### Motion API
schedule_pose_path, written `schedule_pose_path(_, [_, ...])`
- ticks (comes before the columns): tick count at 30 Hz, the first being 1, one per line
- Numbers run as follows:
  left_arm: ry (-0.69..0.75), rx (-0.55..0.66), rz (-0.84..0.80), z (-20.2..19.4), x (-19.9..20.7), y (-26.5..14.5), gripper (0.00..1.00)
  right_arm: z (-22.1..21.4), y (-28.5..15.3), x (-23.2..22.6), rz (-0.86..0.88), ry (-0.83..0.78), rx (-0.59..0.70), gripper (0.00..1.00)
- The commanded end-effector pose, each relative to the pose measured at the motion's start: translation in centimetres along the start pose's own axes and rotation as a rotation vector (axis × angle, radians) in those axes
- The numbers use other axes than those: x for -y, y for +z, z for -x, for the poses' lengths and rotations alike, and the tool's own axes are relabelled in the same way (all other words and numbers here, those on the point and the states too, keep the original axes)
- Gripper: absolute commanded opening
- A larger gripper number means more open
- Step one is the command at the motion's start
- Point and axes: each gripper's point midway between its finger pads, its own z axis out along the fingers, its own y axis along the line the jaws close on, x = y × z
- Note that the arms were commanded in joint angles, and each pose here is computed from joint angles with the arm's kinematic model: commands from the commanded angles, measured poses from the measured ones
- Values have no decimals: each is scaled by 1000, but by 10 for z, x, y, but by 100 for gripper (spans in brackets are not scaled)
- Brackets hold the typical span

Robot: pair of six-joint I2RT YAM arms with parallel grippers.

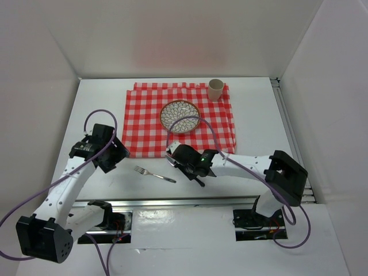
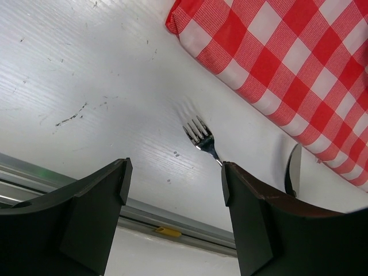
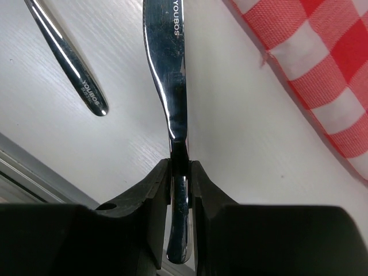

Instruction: Set the dinner table for one person

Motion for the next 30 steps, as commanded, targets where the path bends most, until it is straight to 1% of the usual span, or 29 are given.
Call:
schedule_pose_path(1, [11, 6, 4, 2, 1, 5, 81, 7, -16, 13, -70, 9, 40, 0])
schedule_pose_path(3, [12, -1, 12, 2, 0, 7, 81, 14, -24, 22, -94, 27, 66, 0])
schedule_pose_path(4, [12, -1, 13, 2, 0, 7, 81, 11, -24, 27, -105, 56, 52, 0])
schedule_pose_path(6, [12, -8, 7, 0, 1, 7, 81, 27, -30, 47, -126, 143, 84, 0])
schedule_pose_path(7, [10, 6, 3, 5, 3, 5, 81, 28, -32, 55, -139, 173, 79, 0])
schedule_pose_path(11, [26, 19, -19, 10, 12, -1, 81, 51, -43, 88, -108, 341, 136, 0])
schedule_pose_path(12, [27, 13, -11, 11, 14, 1, 81, 56, -48, 103, -123, 390, 146, 0])
schedule_pose_path(14, [39, -9, 9, 8, 14, 1, 81, 61, -48, 116, -123, 436, 156, 0])
schedule_pose_path(15, [41, -9, 25, 9, 12, 2, 81, 66, -52, 131, -143, 489, 173, 0])
schedule_pose_path(17, [77, -32, 44, 3, 15, 5, 80, 63, -48, 147, -163, 540, 157, 0])
schedule_pose_path(18, [73, -27, 46, 2, 16, 5, 80, 65, -47, 154, -165, 591, 159, 0])
schedule_pose_path(19, [97, -40, 45, -3, 19, 4, 80, 65, -46, 172, -182, 645, 152, 0])
schedule_pose_path(21, [98, -62, 55, -12, 20, 3, 77, 66, -43, 187, -182, 712, 147, 0])
schedule_pose_path(22, [101, -64, 68, -12, 22, 4, 77, 68, -45, 201, -193, 743, 149, 0])
schedule_pose_path(23, [121, -88, 85, -20, 22, 7, 77, 64, -35, 207, -202, 755, 123, 0])
schedule_pose_path(25, [117, -92, 94, -24, 28, 6, 77, 65, -30, 223, -213, 786, 114, 0])
schedule_pose_path(26, [135, -100, 83, -31, 32, 4, 75, 62, -19, 224, -213, 788, 85, 0])
schedule_pose_path(27, [136, -110, 89, -37, 34, 6, 75, 61, -16, 230, -220, 799, 80, 0])
schedule_pose_path(28, [142, -114, 83, -41, 36, 5, 72, 60, -14, 236, -228, 793, 77, 0])
schedule_pose_path(29, [165, -123, 71, -48, 42, 3, 72, 62, -12, 244, -244, 800, 84, 0])
schedule_pose_path(30, [170, -127, 66, -52, 44, 2, 72, 56, -4, 248, -250, 800, 61, 0])
